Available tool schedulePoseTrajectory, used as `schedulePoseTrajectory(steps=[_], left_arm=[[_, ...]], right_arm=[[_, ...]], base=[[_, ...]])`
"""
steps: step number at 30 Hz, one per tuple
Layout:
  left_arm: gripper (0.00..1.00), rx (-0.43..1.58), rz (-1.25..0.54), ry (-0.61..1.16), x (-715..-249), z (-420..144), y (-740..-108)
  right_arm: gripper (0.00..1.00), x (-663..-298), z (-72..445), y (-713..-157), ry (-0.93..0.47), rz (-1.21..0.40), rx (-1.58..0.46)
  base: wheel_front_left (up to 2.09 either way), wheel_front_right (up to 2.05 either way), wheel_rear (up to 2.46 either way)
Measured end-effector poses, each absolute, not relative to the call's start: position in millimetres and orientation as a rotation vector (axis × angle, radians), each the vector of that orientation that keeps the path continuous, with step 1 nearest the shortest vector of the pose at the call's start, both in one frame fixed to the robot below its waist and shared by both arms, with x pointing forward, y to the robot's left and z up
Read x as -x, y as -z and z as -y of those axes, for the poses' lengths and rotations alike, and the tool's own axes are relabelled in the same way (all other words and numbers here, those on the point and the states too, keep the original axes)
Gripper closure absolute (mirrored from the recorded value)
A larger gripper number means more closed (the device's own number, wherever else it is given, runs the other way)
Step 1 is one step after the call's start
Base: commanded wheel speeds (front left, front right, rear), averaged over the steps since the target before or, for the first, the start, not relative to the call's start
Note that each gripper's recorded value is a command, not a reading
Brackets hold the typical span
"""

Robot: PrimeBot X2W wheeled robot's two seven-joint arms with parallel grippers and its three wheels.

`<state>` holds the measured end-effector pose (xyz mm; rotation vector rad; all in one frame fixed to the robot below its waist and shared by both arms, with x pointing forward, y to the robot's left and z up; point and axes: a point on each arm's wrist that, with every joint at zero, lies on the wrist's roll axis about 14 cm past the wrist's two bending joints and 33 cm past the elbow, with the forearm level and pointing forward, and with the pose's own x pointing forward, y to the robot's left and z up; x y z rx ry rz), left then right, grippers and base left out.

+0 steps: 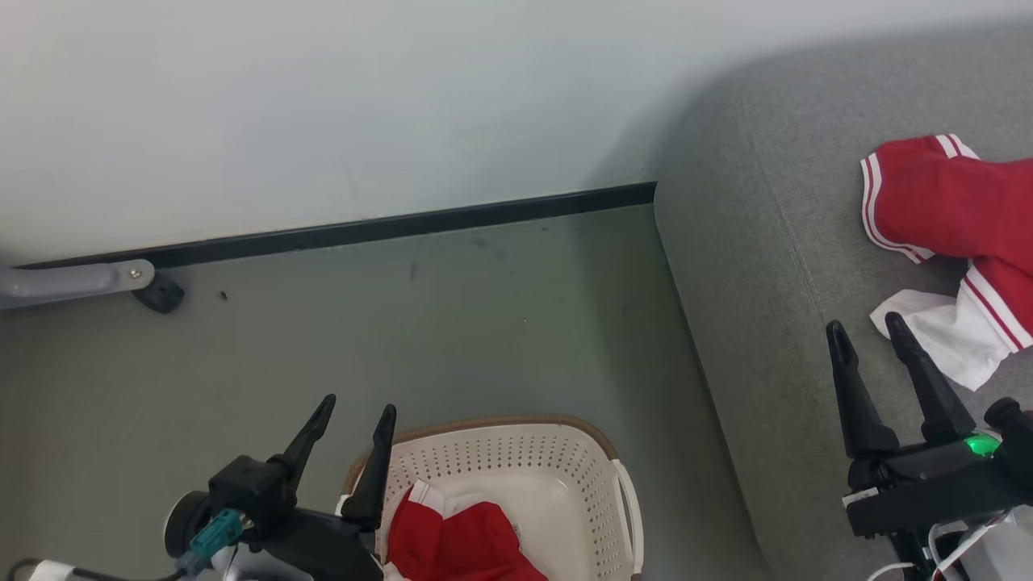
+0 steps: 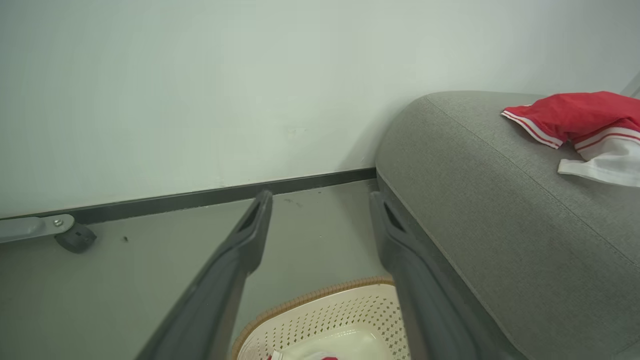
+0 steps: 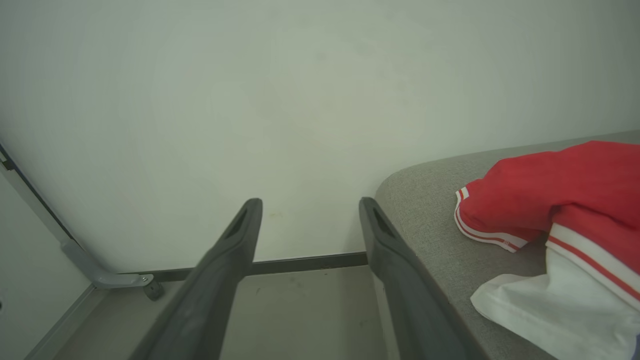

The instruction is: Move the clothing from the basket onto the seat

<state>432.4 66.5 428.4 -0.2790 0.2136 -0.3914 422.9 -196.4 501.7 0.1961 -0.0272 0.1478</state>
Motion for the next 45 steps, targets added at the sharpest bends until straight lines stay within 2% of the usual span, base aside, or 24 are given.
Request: schedulePoseTrajectory(steps=[18,28,45], left_arm=[[0.00,0.227,-0.558,0.604,-434.7,0.6,-327.3],[0.00,0.194,-0.760,0.638,-431.2,7.7,-264.7],[0.00,0.130,-1.115,0.692,-387.2,13.4,-172.6]], right_arm=[[0.00,-456.7,220.1,-477.1,-0.102,-0.006,-0.148],[0.00,-481.5,227.9,-458.5,-0.100,-0.025,-0.116],[0.00,-498.7,236.8,-412.0,-0.091,-0.112,-0.082]], base=[[0.00,0.00,0.00],[0.00,0.00,0.00],[0.00,0.00,0.00]])
